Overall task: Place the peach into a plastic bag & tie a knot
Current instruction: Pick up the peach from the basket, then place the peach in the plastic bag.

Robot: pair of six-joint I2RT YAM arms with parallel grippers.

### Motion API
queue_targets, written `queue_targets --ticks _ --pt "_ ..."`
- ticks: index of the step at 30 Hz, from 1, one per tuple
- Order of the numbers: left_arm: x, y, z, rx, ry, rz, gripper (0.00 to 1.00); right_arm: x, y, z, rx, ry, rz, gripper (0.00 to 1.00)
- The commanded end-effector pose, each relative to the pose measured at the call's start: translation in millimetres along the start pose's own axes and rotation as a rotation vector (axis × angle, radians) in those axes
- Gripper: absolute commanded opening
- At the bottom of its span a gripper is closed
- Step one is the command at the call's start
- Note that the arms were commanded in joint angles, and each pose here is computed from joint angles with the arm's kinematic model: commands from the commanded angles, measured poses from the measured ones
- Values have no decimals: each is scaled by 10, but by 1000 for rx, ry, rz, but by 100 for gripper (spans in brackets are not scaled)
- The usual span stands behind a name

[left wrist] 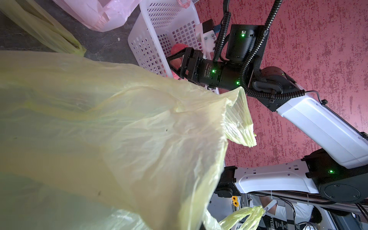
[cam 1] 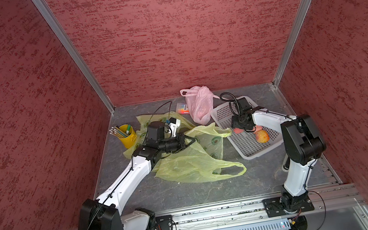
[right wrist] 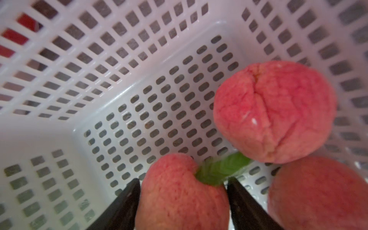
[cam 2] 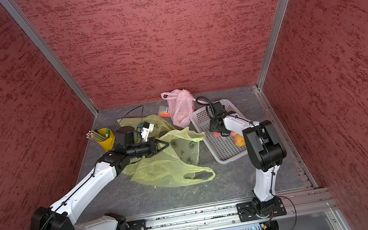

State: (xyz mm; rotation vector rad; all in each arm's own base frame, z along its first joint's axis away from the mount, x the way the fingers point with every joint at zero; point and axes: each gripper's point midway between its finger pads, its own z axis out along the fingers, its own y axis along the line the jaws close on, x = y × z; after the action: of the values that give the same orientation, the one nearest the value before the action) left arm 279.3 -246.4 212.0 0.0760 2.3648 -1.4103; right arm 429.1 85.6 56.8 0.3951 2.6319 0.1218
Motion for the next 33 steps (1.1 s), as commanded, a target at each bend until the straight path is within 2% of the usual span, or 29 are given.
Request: queue_targets --ticks 1,6,8,11,13,15,18,21,25,29,33 --pt "-69 -33 -6 10 -21 20 0 -187 129 -261 -82 -69 16 60" --pt "-119 -28 21 7 -21 17 0 -227 285 -908 -230 -137 14 51" --pt "-136 -26 34 6 -21 16 0 -263 438 -1294 -346 -177 0 49" --pt "-160 -21 44 3 -24 16 0 -236 880 -2098 -629 -244 -89 47" --pt "-175 -9 45 -2 -26 13 0 -59 1247 -2626 -831 -246 -200 47" --pt "-191 -7 44 -5 -29 11 0 212 1555 -3012 -974 -219 -318 47" --pt "-215 -13 31 -9 -36 10 0 614 1815 -3327 -1093 -160 -444 47" --pt "-237 -16 14 -7 -43 8 0 932 1895 -3260 -1098 -79 -507 47" --pt "-239 -41 -3 1 -43 7 0 1202 1848 -2829 -1012 30 -518 46" --pt "-205 -51 -28 2 -39 11 0 1218 1811 -2408 -892 65 -488 47" --pt "-137 -81 -15 26 -8 14 0 1043 1886 -2077 -772 60 -453 48"
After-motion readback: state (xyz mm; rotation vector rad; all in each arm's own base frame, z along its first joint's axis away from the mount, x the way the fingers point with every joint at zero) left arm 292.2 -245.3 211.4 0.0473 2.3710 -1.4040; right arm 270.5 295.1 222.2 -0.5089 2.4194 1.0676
